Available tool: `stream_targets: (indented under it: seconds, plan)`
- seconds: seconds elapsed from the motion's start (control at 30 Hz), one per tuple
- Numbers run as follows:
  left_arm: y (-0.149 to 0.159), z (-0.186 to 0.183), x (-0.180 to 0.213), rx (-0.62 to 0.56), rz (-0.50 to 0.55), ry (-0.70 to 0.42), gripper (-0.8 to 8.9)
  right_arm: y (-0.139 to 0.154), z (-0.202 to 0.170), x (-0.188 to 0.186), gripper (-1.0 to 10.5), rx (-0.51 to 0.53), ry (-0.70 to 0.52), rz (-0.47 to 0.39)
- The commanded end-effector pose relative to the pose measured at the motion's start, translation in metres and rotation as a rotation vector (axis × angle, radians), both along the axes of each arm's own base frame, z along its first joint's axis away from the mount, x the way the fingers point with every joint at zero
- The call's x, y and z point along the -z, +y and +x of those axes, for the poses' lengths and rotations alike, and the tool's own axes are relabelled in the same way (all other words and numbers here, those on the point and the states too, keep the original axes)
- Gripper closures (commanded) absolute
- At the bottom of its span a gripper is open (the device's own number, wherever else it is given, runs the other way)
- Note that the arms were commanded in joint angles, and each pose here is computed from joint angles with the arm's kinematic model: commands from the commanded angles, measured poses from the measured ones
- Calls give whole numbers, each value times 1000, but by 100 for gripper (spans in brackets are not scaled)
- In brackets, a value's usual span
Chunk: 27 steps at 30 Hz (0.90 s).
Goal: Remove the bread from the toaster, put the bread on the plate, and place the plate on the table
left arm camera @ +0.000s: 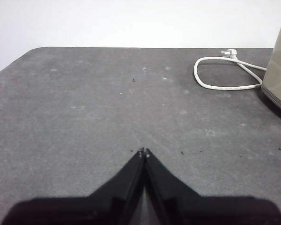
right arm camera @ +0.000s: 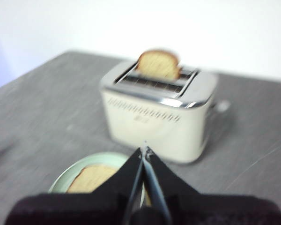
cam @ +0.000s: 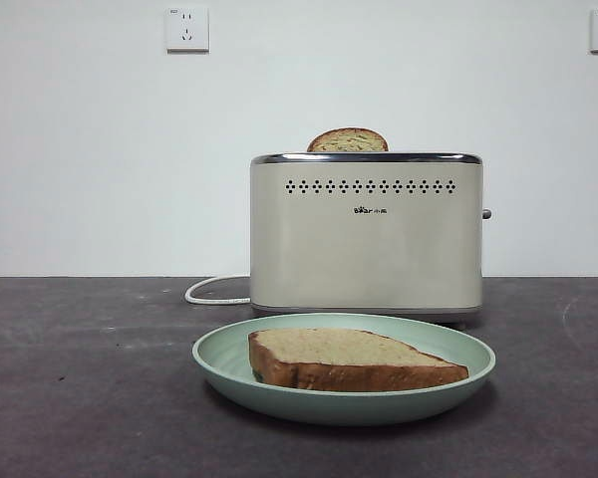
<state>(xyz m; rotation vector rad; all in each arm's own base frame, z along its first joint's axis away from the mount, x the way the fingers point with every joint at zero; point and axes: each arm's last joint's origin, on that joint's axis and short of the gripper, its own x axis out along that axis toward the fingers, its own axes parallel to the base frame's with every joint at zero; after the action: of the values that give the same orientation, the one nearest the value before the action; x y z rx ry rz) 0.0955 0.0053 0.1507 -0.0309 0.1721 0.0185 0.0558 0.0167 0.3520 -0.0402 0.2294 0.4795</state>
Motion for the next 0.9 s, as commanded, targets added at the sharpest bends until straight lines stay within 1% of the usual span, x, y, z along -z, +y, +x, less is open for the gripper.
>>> stream_targets:
  seconds: [0.03, 0.1, 0.17, 0.33, 0.4, 0.53, 0.7, 0.83, 0.9]
  plan:
    - [0, 0, 3, -5, -7, 6, 817, -1, 6, 25, 946, 29, -33, 8]
    - [0, 0, 3, -5, -7, 6, 817, -2, 11, 46, 946, 44, -65, 13]
    - [0, 0, 3, -5, -7, 6, 818, -3, 17, 68, 946, 85, -94, 15]
    - [0, 0, 3, -5, -7, 6, 817, -7, 31, 122, 946, 241, -121, 15]
    - [0, 0, 3, -5, -7, 6, 817, -8, 33, 136, 946, 296, -125, 20]
    - [0, 0, 3, -5, -7, 6, 818, -9, 36, 160, 946, 324, -124, 20]
    - [0, 0, 3, -5, -7, 6, 817, -8, 37, 182, 946, 324, -100, 18]
    - [0, 0, 3, -5, -7, 6, 817, -8, 39, 199, 946, 332, -59, 55]
    - [0, 0, 3, -5, -7, 6, 818, -8, 40, 204, 946, 336, -38, 57]
